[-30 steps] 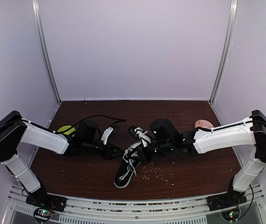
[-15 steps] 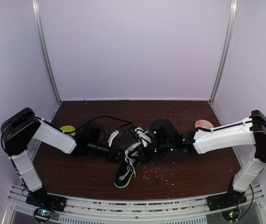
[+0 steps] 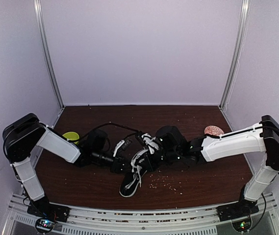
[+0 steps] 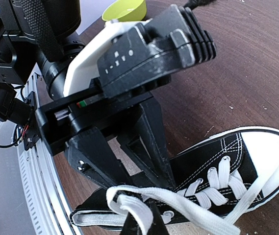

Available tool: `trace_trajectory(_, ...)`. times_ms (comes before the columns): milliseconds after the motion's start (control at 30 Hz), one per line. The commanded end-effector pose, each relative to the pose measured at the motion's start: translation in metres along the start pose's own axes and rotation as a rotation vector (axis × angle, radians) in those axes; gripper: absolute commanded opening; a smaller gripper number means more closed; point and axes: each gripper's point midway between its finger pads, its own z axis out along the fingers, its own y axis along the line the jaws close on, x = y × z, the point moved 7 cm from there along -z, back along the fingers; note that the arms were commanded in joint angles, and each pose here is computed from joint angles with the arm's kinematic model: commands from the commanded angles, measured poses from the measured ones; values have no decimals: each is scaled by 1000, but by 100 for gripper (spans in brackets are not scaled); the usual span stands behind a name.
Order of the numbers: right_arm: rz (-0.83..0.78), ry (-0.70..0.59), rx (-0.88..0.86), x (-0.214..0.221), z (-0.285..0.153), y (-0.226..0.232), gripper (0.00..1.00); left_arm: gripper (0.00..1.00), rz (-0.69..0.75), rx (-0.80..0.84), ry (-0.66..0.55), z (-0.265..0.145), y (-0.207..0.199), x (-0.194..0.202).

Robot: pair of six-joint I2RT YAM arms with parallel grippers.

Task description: Tie the shoes

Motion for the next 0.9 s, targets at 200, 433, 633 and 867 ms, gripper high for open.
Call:
trace_trajectory(200, -2, -43, 22, -11, 2, -1, 0, 34, 51, 81, -44, 1, -6, -8)
trace_trajectory(433, 3, -64, 24, -15, 2, 0, 0, 26, 53, 107, -47, 3, -10, -8)
trace_trajectory(633, 10, -76, 17, -17, 2, 1, 0, 19, 54, 123, -41, 6, -14, -8)
trace_trajectory(867, 19, -84, 40, -18, -6, 0, 0, 22, 50, 119, -53, 8, -16, -8)
